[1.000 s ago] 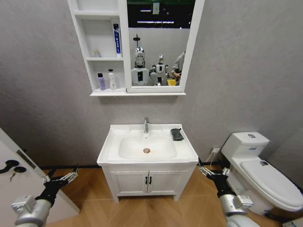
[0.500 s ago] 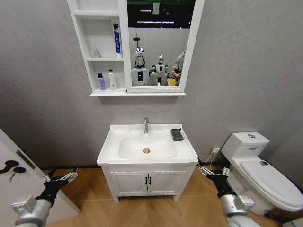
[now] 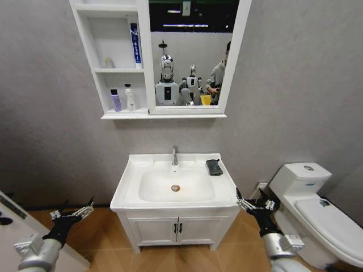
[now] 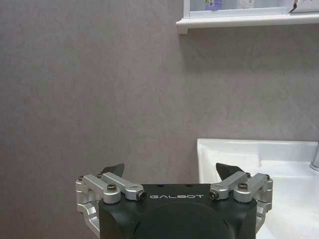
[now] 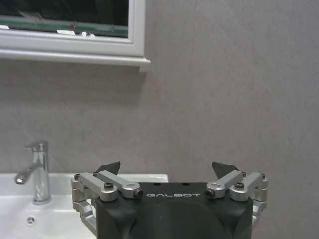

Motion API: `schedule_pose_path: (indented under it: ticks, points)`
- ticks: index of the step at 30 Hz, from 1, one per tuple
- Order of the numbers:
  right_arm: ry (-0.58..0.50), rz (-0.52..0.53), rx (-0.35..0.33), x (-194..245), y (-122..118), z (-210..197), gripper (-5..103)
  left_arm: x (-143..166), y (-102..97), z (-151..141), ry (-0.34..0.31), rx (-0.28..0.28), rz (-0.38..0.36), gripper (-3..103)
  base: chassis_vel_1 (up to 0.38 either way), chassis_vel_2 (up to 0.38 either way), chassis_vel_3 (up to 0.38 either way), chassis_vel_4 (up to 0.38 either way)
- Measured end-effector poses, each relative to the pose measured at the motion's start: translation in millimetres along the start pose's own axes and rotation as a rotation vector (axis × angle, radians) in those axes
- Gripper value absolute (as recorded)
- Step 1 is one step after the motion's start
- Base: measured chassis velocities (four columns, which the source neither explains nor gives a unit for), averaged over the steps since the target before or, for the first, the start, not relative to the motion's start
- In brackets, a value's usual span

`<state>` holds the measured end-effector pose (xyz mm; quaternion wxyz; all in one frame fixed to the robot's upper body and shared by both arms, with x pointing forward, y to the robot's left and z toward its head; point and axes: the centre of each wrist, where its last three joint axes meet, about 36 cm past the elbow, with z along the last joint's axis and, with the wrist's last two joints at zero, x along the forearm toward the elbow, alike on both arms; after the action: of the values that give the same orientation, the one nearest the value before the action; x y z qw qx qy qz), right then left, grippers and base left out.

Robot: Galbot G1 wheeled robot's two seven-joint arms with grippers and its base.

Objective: Move facial cleanser and shampoo from washbasin to cabinet, then wipe washbasin with towel.

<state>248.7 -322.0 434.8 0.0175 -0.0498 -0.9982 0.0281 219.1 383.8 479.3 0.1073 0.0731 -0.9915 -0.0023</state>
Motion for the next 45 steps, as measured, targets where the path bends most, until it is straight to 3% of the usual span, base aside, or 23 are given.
schedule_pose_path:
  ticks: [6,9,14,16,20,27,30,33,45]
  points:
    - [0.128,0.049,0.034,-42,-10,-33,100,0,0.0,0,0.000,0.000,0.000,100,0.024,-0.022,-0.020,0.009]
    - [0.269,0.055,-0.044,-82,-15,-61,100,0,0.0,0,0.000,0.000,0.000,100,0.020,-0.013,-0.010,0.011]
    - [0.346,0.044,-0.091,-109,-18,-67,100,0,0.0,0,0.000,0.000,0.000,100,0.000,0.000,0.000,0.000]
    - [0.415,0.033,-0.125,-147,-18,-69,100,0,0.0,0,0.000,0.000,0.000,100,0.000,0.000,0.000,0.000]
    - [0.435,0.021,-0.139,-184,-10,-74,100,0,0.0,0,0.000,0.000,0.000,100,0.000,0.000,0.000,0.000]
    - [0.474,-0.027,-0.100,-256,35,-62,100,0,0.0,0,0.000,0.000,0.000,100,0.000,0.000,0.000,0.000]
    - [0.479,-0.024,-0.090,-268,39,-60,100,0,0.0,0,0.000,0.000,0.000,100,0.000,0.000,0.000,0.000]
    - [0.503,0.010,-0.085,-307,46,-48,100,0,0.1,0,0.000,0.000,0.000,100,0.000,0.000,0.000,0.000]
    - [0.600,0.046,-0.069,-348,50,-2,100,0,0.0,0,0.000,0.000,0.000,100,0.000,0.000,0.000,0.000]
